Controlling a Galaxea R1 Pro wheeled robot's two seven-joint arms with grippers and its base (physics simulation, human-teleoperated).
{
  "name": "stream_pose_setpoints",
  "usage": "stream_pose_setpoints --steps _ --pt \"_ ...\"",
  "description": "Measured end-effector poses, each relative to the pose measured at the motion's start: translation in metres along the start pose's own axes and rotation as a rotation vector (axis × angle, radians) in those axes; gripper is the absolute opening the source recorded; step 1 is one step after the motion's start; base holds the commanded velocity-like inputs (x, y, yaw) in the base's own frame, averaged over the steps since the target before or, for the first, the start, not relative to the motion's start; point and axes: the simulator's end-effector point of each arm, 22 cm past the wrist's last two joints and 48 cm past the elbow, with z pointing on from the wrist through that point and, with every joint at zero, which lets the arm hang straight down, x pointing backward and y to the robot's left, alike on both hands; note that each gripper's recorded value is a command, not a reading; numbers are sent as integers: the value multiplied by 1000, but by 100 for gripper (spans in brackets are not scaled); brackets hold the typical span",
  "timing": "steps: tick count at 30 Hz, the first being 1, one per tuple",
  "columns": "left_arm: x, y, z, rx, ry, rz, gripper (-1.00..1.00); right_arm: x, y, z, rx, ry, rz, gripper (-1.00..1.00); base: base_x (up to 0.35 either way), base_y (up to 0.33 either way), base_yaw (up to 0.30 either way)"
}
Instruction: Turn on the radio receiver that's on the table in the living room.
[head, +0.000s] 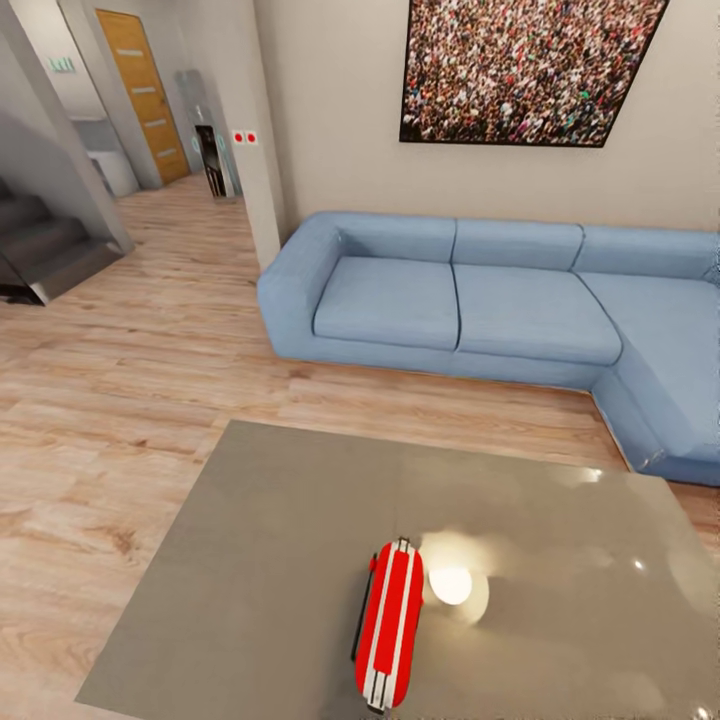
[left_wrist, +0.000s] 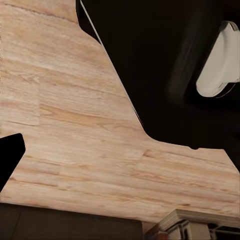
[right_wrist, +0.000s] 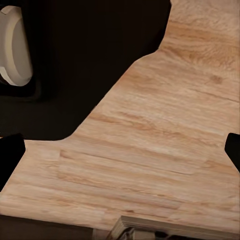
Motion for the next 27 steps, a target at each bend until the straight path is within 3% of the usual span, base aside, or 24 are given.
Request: stream_pose_setpoints --steps 27 --pt "15 2 0 -5 39 -1 100 16 2 -1 -5 42 4 100 0 0 -68"
